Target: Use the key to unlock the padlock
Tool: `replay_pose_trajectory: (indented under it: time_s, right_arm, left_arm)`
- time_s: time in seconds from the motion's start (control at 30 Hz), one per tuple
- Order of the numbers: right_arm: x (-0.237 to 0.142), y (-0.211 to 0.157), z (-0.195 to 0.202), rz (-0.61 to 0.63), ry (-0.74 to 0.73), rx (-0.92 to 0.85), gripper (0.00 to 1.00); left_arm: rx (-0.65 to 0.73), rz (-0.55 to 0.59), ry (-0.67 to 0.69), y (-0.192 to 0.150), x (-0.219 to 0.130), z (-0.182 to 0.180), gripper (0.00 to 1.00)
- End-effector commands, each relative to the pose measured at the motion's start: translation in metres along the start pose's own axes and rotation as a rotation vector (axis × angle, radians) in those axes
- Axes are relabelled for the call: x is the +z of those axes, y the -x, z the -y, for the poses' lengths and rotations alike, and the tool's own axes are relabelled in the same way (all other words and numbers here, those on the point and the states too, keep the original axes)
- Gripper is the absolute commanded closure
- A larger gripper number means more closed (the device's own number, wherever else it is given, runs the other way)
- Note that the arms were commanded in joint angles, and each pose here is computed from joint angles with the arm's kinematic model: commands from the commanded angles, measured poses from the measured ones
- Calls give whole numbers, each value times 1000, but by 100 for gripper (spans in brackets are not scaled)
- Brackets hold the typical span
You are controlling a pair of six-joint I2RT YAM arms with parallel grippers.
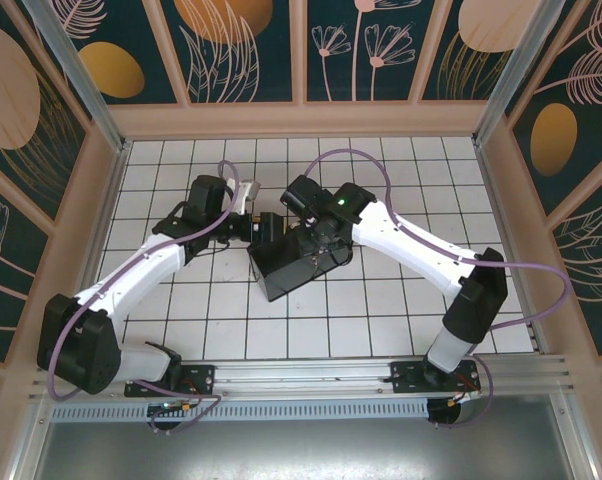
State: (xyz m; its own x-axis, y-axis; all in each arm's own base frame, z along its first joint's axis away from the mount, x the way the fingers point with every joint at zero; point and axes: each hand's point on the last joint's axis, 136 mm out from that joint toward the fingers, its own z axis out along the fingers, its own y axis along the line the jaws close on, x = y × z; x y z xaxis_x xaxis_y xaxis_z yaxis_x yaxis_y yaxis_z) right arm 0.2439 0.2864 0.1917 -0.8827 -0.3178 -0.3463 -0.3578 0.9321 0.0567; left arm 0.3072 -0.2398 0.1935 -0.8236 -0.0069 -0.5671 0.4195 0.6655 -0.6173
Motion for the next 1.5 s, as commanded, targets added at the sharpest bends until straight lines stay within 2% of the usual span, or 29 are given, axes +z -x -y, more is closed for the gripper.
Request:
replay_pose_trajectory:
  time_s: [0.0,0.13,0.3,0.53,0.73,1.2,1.47]
  right_arm:
    - [13,-8,8,-43,-56,14,55]
    - [18,-11,8,-64,-64,15,70]
    - [11,-7,13,-60,-60,41,82]
    - [2,-11,-8,-85,-8,126,91]
    - [5,-17,0,-98,-46,274,99]
    - [4,27,23,32,68,423,100]
    - [16,34,11,18,137,401,100]
  left_arm:
    - [13,-12,-25,-8,-8,5,10]
    - [12,-14,-44,-11,-10,8,10]
    - [-5,-3,-61,-11,-10,11,12]
    - [-73,16,-86,-21,0,28,13]
    - [-87,25,-114,-19,-2,39,12]
    - [-141,-8,-327,-28,-7,86,12]
    - [-158,-19,-343,-28,1,85,12]
